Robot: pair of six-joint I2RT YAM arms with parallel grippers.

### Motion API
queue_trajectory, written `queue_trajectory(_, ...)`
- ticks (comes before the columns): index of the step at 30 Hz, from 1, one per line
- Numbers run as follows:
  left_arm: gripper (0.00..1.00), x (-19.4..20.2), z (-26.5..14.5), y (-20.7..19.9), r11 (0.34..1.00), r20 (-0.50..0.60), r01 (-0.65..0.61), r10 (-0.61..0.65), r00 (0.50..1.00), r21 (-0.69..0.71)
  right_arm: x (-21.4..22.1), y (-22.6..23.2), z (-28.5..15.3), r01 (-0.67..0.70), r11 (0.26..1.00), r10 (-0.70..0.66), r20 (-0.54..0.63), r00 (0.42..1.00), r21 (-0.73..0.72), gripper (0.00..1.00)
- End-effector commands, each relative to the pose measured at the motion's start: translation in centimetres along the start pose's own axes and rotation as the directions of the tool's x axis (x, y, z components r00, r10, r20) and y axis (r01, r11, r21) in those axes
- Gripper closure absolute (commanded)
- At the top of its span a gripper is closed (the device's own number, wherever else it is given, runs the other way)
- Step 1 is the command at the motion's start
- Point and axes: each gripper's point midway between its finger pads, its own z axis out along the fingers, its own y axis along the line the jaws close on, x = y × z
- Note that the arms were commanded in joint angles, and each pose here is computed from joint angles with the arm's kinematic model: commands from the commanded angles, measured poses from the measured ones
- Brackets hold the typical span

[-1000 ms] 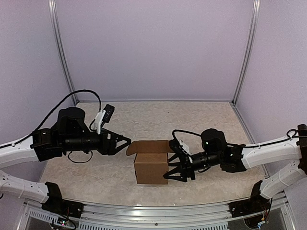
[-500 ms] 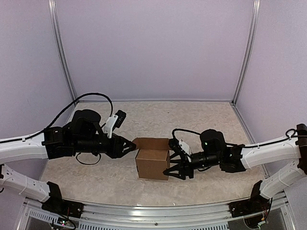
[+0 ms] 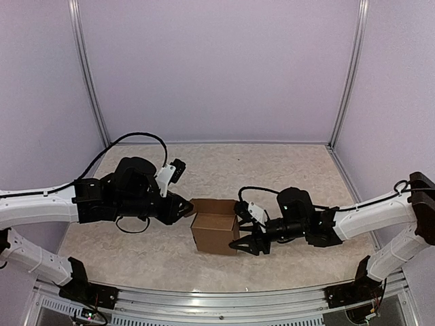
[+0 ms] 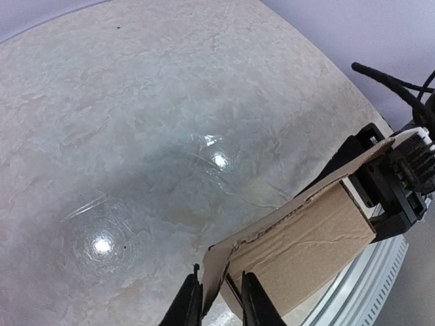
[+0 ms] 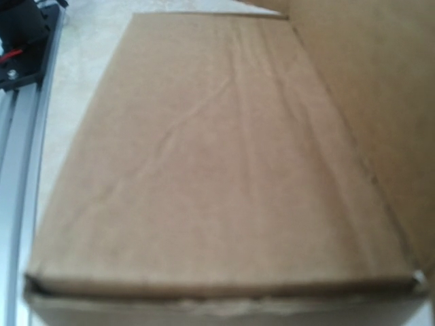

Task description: Fold the paper box

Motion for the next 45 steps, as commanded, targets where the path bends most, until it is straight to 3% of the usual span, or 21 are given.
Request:
queue_trajectory(1, 0.83, -0.4, 0.7, 0.1, 0.999, 0.006, -0.037, 0.037, 0.999, -0.023, 0.2, -0.3, 0.6, 0.056, 0.998, -0.057, 0.021, 0.998, 0.038, 0.77)
queue_trajectory(7, 0.96, 1.1, 2.2, 1.1, 0.997, -0.042, -0.039, 0.036, 0.998, -0.07, 0.9, -1.2, 1.3, 0.093, 0.991, -0.097, 0.045, 0.994, 0.095, 0.79)
queue_trajectory(11, 1.0, 1.5, 2.5, 1.9, 0.993, -0.048, -0.034, 0.029, 0.998, -0.112, 1.5, -2.0, 1.7, 0.111, 0.984, -0.12, 0.06, 0.991, 0.137, 0.81)
queue_trajectory(25, 1.0, 3.5, 4.2, 3.9, 0.982, -0.045, 0.004, -0.012, 0.999, -0.187, 3.0, -4.8, 3.5, 0.102, 0.942, -0.155, 0.145, 0.977, 0.319, 0.81)
queue_trajectory(45, 1.0, 5.6, 6.0, 3.7, 0.979, -0.106, 0.029, -0.052, 0.993, -0.203, 5.2, -5.8, 4.6, 0.077, 0.93, -0.128, 0.122, 0.984, 0.358, 0.81)
